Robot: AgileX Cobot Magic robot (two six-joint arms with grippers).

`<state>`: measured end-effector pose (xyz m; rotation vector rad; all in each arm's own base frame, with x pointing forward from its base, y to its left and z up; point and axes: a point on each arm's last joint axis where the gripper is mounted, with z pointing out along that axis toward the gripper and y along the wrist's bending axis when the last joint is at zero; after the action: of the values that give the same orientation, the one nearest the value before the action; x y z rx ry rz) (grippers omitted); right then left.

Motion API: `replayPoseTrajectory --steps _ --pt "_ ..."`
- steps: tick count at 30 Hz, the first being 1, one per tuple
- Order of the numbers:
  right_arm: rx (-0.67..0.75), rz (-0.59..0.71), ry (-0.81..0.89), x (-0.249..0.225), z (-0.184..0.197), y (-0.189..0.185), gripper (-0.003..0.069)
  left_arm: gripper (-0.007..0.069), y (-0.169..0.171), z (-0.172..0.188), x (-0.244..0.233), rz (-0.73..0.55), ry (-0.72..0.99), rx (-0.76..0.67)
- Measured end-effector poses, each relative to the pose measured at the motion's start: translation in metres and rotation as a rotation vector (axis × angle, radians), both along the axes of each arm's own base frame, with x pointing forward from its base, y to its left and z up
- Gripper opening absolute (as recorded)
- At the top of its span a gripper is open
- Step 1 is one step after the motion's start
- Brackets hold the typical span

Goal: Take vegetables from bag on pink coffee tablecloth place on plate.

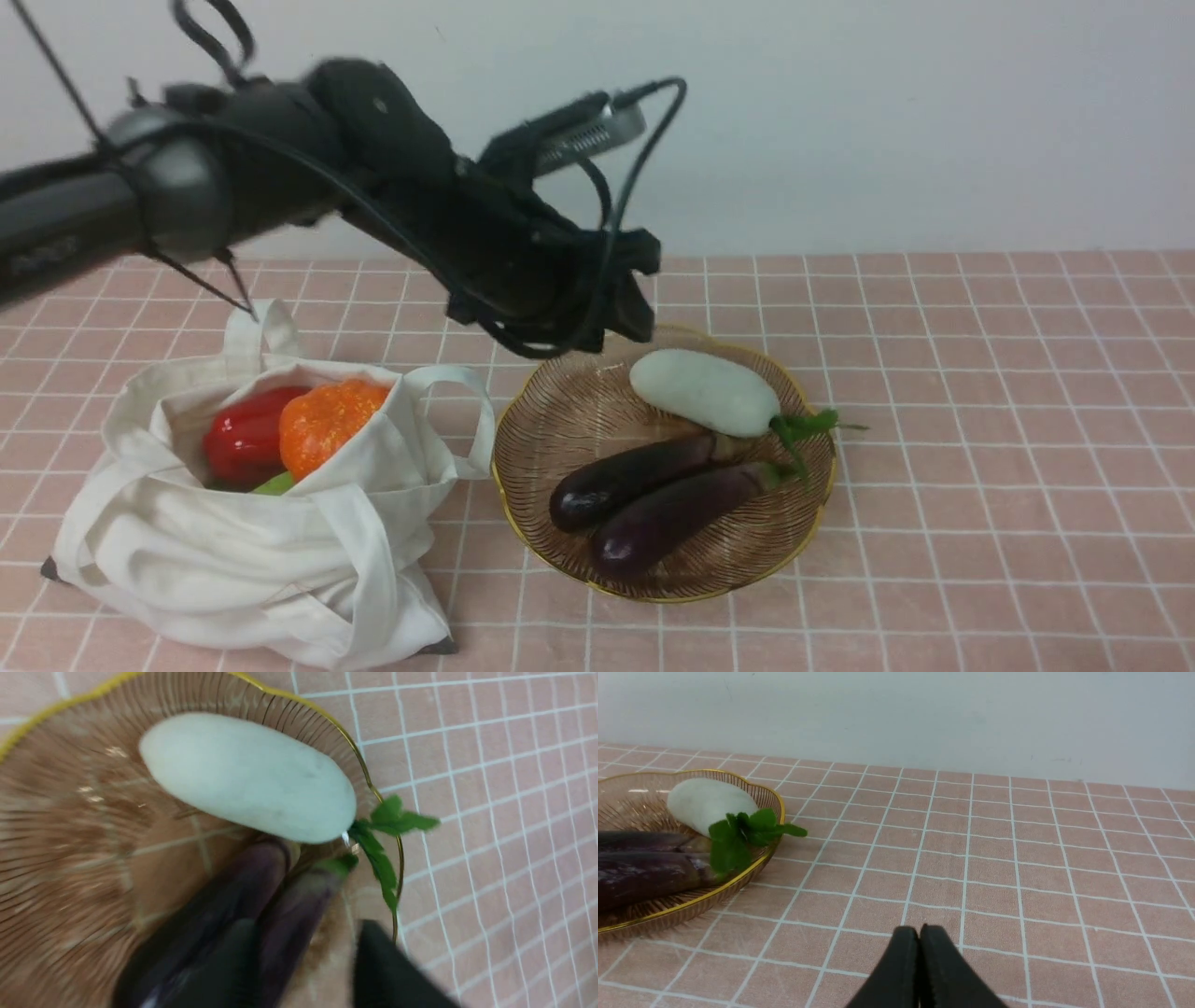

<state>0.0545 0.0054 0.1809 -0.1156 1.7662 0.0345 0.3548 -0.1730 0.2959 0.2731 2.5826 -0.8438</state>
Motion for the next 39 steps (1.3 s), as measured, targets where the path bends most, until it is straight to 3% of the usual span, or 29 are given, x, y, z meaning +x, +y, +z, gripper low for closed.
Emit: replayPoseTrajectory --steps 2,4,6,12,19,30,34,39 --pt "0.000 0.000 0.000 0.000 0.000 0.000 -0.0015 0.0043 0.013 0.026 -0.014 -0.023 -0.068 0.041" --pt "0.000 0.000 0.000 0.000 0.000 0.000 -0.0015 0.0015 0.023 0.056 -0.031 -0.026 -0.158 0.056" --pt "0.000 0.000 0.000 0.000 0.000 0.000 -0.0015 -0.0004 0.039 0.098 -0.067 -0.014 -0.303 0.059" --pt "0.000 0.000 0.000 0.000 0.000 0.000 -0.0015 -0.0005 0.073 0.154 -0.161 0.031 -0.624 0.007" --pt "0.000 0.000 0.000 0.000 0.000 0.000 -0.0015 -0.0005 0.120 0.133 -0.260 0.196 -0.957 -0.085" --pt "0.000 0.000 0.000 0.000 0.000 0.000 -0.0015 -0.0004 0.161 0.062 -0.346 0.350 -1.311 -0.205" --pt "0.003 0.000 0.003 0.000 0.000 0.000 -0.0015 -0.0004 0.166 0.035 -0.346 0.411 -1.402 -0.208" --pt "0.002 0.000 0.002 0.000 0.000 0.000 -0.0015 -0.0004 0.162 0.016 -0.325 0.426 -1.352 -0.159"
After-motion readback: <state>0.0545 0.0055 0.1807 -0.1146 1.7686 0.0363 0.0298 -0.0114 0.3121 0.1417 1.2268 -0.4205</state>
